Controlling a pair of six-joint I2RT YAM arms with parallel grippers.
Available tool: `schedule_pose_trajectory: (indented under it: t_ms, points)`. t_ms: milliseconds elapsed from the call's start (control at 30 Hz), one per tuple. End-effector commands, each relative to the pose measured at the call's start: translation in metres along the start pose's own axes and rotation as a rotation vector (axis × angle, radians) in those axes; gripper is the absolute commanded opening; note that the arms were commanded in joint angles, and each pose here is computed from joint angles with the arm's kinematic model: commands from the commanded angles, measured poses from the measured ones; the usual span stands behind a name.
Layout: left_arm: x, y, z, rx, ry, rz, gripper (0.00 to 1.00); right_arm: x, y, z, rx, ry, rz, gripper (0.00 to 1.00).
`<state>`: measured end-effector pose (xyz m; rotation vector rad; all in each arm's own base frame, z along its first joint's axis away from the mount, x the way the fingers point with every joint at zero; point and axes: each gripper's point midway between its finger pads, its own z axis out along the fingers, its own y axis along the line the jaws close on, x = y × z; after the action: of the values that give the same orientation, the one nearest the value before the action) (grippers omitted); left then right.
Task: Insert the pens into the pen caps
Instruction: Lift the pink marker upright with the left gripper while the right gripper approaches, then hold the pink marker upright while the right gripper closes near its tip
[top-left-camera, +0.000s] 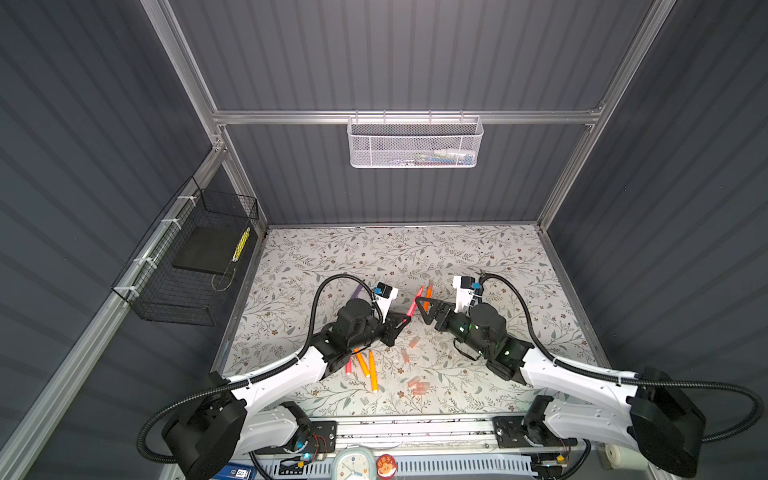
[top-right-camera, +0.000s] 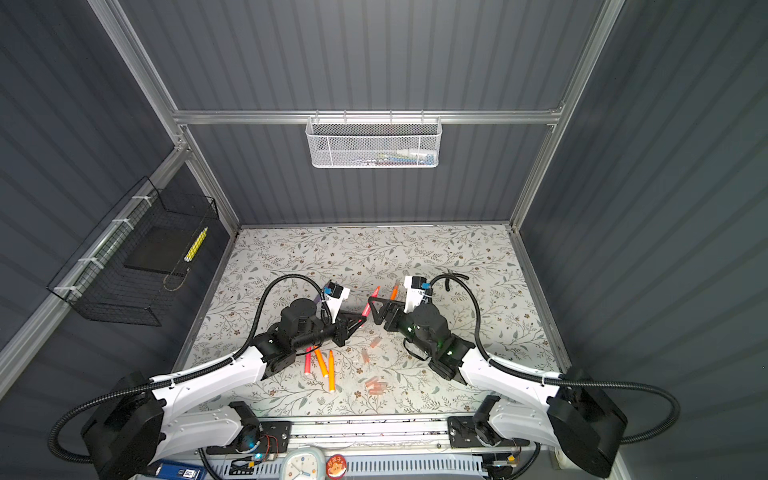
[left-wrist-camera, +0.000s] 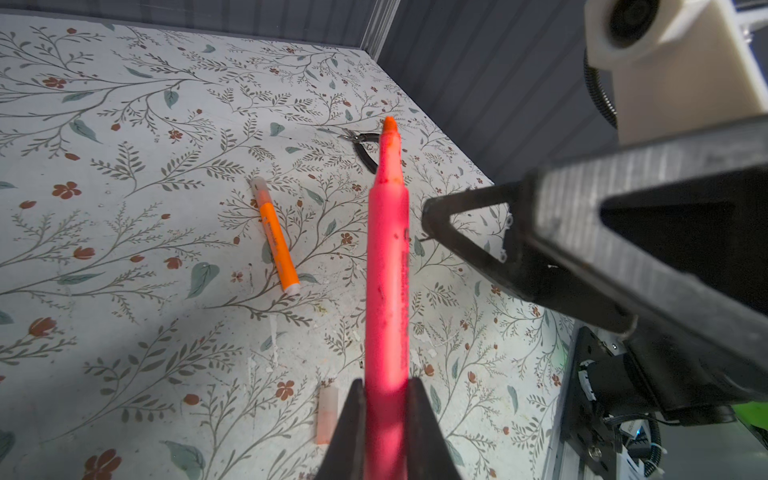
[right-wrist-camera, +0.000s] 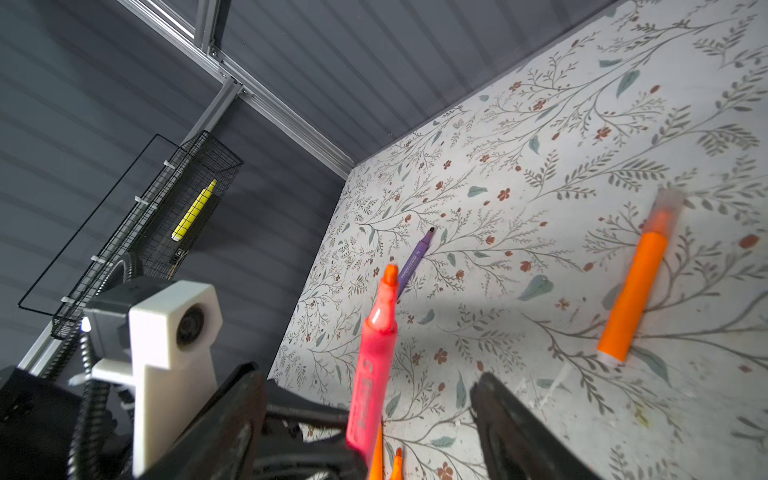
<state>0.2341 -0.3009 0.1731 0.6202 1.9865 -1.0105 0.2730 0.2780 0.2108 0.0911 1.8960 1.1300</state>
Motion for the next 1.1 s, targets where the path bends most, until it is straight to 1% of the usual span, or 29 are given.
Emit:
schedule_pose_trajectory:
  t_ms: [0, 133, 233, 533, 600, 767, 867, 900, 1033, 1067]
  points:
    - [0.001, -0.009, -0.003, 0.038, -0.01, 0.022, 0.0, -0.005, 0.015, 0.009, -0.051, -0.013, 0.02, 0.76]
    - [0.0, -0.008, -0.003, 0.031, -0.007, 0.028, 0.0, -0.005, 0.019, 0.014, -0.059, 0.0, 0.023, 0.66]
    - [0.001, -0.008, -0.001, 0.029, -0.005, 0.03, 0.0, -0.004, 0.019, 0.017, -0.055, 0.004, 0.025, 0.55]
    - [0.003, -0.009, 0.001, 0.04, 0.006, 0.031, 0.0, 0.001, 0.014, 0.025, -0.041, 0.006, 0.041, 0.4]
    - [0.004, -0.011, 0.002, 0.049, 0.01, 0.033, 0.0, -0.001, 0.013, 0.026, -0.033, 0.0, 0.033, 0.34]
    - [0.006, -0.012, 0.001, 0.053, 0.018, 0.04, 0.0, 0.001, 0.011, 0.028, -0.023, 0.006, 0.031, 0.14]
    - [0.006, -0.012, 0.002, 0.056, 0.018, 0.044, 0.0, 0.004, 0.012, 0.029, -0.028, 0.021, 0.036, 0.08]
    - [0.006, -0.012, 0.002, 0.059, 0.019, 0.044, 0.03, 0.006, 0.013, 0.03, -0.032, 0.028, 0.038, 0.06]
    - [0.004, -0.007, 0.008, 0.028, 0.024, 0.037, 0.22, 0.011, 0.019, 0.031, -0.057, 0.042, 0.053, 0.03]
    - [0.003, -0.005, 0.011, 0.018, 0.028, 0.035, 0.25, 0.013, 0.021, 0.031, -0.064, 0.043, 0.053, 0.03]
